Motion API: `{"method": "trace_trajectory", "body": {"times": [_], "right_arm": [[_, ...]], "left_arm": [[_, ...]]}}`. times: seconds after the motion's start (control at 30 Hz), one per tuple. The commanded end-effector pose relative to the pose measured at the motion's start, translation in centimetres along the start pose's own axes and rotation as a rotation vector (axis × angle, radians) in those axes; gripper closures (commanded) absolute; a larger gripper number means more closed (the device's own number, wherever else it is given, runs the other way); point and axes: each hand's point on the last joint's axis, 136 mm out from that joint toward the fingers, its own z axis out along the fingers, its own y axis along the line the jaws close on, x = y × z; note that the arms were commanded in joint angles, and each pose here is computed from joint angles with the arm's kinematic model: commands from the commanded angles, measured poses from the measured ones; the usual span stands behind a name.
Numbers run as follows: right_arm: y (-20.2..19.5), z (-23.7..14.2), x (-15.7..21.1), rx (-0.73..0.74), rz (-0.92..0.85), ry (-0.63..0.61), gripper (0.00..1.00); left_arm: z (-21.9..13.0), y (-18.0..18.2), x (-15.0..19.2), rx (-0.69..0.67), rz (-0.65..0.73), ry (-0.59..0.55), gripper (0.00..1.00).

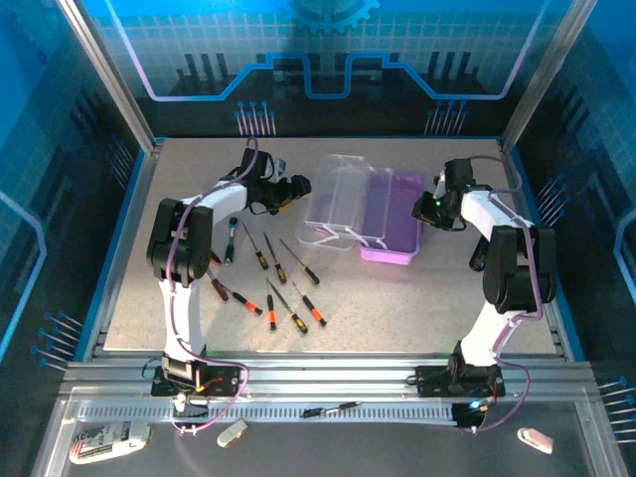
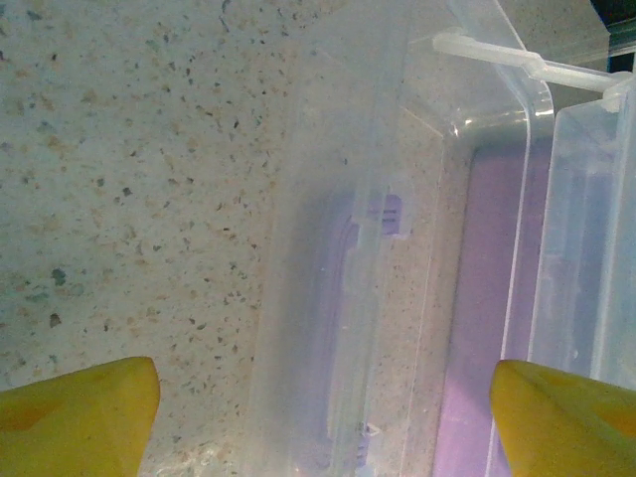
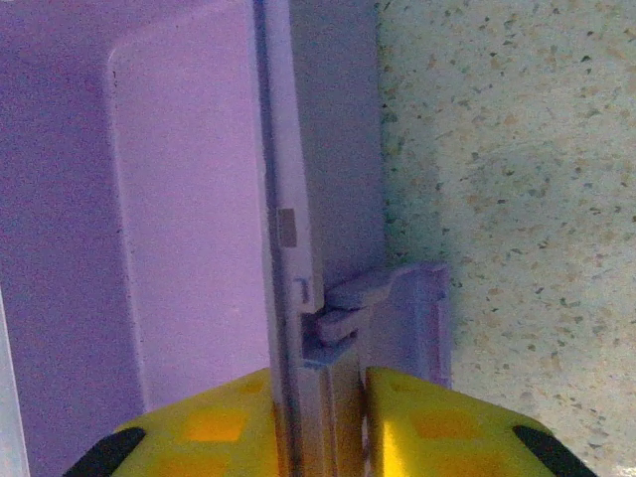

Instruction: Pack the tool kit

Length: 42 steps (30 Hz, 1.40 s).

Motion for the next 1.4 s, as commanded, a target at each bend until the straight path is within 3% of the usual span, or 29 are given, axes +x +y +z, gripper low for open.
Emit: {"method": "trace_trajectory", "body": {"times": [0.0, 0.13, 0.37, 0.5, 0.67, 0.73, 0.83, 0.87, 0.93, 1.03, 1.13, 1.2, 1.37], "right_arm": [[1.9, -0.4, -0.2, -0.055, -0.036, 0.018, 0.71], [2.2, -1.8, -1.1, -0.052, -0.044, -0.018, 0.66], [2.0, -3.2, -1.7, -0.053, -0.047, -0.059, 0.6], [2.7, -5.2, -2.1, -0.067, -0.062, -0.109, 0.56], [3.6, -8.9, -1.3, -0.063, -0.113, -0.192, 0.48], [3.5, -10.7, -1.0, -0.04, -0.142, -0.253, 0.37], [2.3, -12.8, -0.6, -0.013, -0.143, -0.376, 0.02], [1.5, -13.3, -0.6, -0.019, -0.102, -0.421, 0.0], [1.2, -13.8, -0.3, -0.119, -0.016, -0.467, 0.0], [3.7, -13.5, 1.8, -0.364, -0.024, -0.444, 0.0], [4.5, -12.4, 3.7, -0.374, -0.02, -0.334, 0.28], [5.3, -11.7, 5.2, -0.345, -0.056, -0.247, 0.44], [6.3, -11.0, 7.8, -0.254, -0.161, -0.228, 0.7]], "left_arm": [[-2.4, -2.5, -0.4, 0.034, 0.035, -0.028, 0.1], [-5.1, -3.7, -1.5, 0.01, 0.076, -0.081, 0.01], [-12.1, -8.3, -2.7, 0.039, 0.142, -0.189, 0.01], [-16.4, -10.0, -1.7, 0.04, 0.181, -0.279, 0.01], [-21.2, -8.9, 0.6, -0.023, 0.149, -0.428, 0.01], [-22.5, -7.6, 1.8, -0.056, 0.111, -0.479, 0.01], [-23.6, -5.8, 3.5, -0.085, 0.078, -0.501, 0.01], [-23.8, -5.4, 4.0, -0.092, 0.08, -0.501, 0.0], [-24.4, -4.6, 4.9, -0.117, 0.072, -0.509, 0.01], [-26.3, -2.8, 5.6, -0.195, 0.039, -0.594, 0.01], [-28.1, 1.0, 6.6, -0.336, -0.079, -0.686, 0.01], [-28.5, 3.3, 7.9, -0.415, -0.164, -0.677, 0.01], [-28.4, 8.0, 11.6, -0.599, -0.326, -0.597, 0.09]]}}
